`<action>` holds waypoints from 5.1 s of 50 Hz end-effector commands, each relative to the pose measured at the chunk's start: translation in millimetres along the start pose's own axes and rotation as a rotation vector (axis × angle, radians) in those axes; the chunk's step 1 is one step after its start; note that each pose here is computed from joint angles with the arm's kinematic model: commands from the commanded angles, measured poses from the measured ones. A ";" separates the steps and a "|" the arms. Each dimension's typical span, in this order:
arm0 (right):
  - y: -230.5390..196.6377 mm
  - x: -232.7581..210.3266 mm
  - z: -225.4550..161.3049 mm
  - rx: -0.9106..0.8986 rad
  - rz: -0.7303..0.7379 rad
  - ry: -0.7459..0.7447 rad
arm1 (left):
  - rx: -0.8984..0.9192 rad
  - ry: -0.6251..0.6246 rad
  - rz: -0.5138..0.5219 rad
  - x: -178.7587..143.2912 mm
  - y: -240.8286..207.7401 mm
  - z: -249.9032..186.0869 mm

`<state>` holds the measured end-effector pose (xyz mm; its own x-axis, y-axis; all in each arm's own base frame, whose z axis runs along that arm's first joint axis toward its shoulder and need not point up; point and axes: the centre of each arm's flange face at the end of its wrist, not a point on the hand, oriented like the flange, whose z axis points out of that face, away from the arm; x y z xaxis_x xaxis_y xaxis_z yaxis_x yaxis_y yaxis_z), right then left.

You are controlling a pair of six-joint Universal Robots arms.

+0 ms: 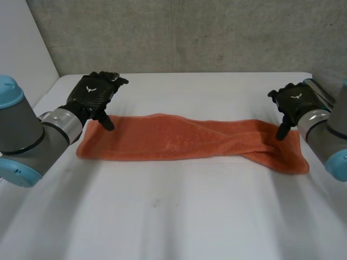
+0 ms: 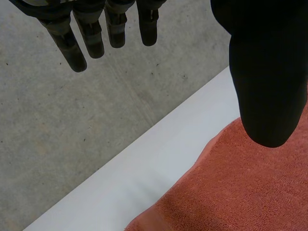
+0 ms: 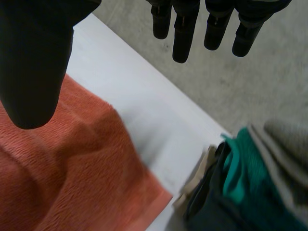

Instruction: Fold the laundry.

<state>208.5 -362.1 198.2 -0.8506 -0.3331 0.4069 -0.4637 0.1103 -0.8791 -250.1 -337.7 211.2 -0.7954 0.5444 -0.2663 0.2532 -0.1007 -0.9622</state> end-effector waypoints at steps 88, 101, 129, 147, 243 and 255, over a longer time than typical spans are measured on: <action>-54.6 -251.1 -39.4 0.855 -0.472 -0.544 | 0.015 -0.096 -0.084 -30.3 -23.1 -60.7; -52.0 -277.6 -43.5 0.791 -0.489 -0.523 | 0.019 -0.086 -0.085 -28.0 -17.2 -55.6; 17.9 -124.3 -31.2 -0.041 0.182 -0.317 | -0.036 0.152 -0.025 91.1 5.6 0.3; 19.6 -121.3 -32.3 0.009 0.231 -0.275 | -0.301 -0.166 0.110 37.9 52.8 -6.1; -61.8 -113.5 -45.6 0.219 0.448 -0.448 | -0.042 0.067 -0.176 81.8 -64.8 -42.7; -19.9 -127.6 -3.6 -0.100 0.485 -0.546 | -0.341 0.102 -0.235 117.8 -19.9 -29.3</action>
<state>317.3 -312.4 189.8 -0.7570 -0.6288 -0.1775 -0.0524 0.3292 -0.9428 -334.3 -241.4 226.4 -0.7546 0.6560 -0.0162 0.1883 0.1928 -0.9630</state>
